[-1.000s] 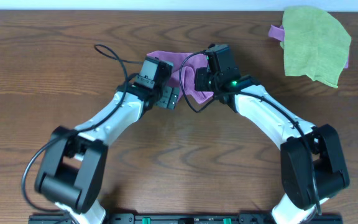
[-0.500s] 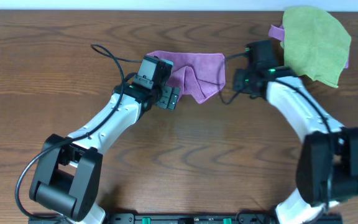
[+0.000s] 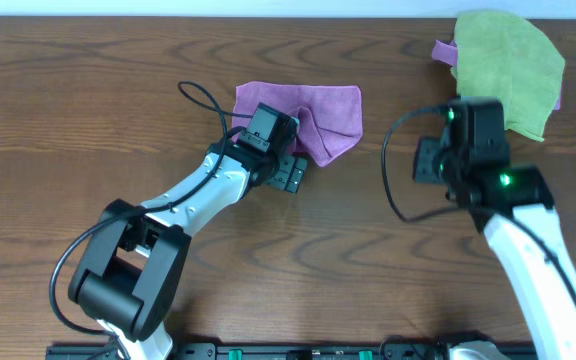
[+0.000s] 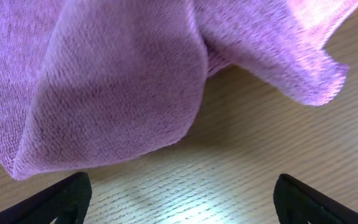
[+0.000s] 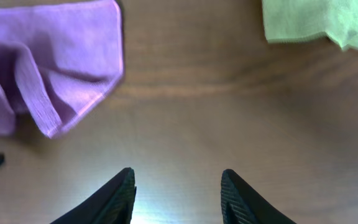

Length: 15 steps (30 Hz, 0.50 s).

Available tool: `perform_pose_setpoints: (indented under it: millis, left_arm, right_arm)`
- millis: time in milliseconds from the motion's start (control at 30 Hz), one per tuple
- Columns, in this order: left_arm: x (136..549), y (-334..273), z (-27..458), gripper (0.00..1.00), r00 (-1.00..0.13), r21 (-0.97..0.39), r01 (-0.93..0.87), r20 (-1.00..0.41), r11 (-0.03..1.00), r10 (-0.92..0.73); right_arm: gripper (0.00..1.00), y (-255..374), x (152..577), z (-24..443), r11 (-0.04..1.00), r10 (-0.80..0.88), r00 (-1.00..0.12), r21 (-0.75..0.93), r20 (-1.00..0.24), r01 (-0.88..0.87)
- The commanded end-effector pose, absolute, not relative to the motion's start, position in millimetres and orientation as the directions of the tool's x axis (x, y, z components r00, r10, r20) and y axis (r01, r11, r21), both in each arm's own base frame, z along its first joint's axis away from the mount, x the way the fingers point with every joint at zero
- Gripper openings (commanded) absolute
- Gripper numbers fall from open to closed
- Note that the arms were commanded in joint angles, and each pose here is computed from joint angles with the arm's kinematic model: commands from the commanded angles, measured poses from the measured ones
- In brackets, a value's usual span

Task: Fold the cloth
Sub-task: 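Release the cloth with the right gripper and retract it right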

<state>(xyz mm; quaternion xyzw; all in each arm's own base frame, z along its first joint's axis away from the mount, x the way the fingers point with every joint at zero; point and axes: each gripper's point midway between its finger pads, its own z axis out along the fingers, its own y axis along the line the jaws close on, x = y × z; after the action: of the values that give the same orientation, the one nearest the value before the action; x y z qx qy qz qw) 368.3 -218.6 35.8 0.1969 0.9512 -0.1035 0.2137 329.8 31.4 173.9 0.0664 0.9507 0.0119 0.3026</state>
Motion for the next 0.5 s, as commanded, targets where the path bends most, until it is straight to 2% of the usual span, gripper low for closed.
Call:
perform_pose_setpoints:
  millis: [0,267,467]
  left_arm:
    - [377.7,-210.9,29.1,0.95,-0.84,-0.074,0.382,-0.444,0.921,0.312]
    - [391.3,-205.3,21.5,0.95,-0.819,-0.007,0.374,-0.472,0.928,0.326]
    - [395.3,-204.4,4.6,0.95,-0.821,0.011,0.372,-0.462,0.928,0.335]
  right_arm:
    - [0.47,27.7,309.1,174.1,0.991,0.135,-0.794,0.063,-0.593,0.121]
    - [0.49,24.9,275.8,171.1,0.991,0.134,-0.807,0.069,-0.576,0.116]
    - [0.48,23.7,266.5,173.8,0.991,0.133,-0.81,0.068,-0.571,0.115]
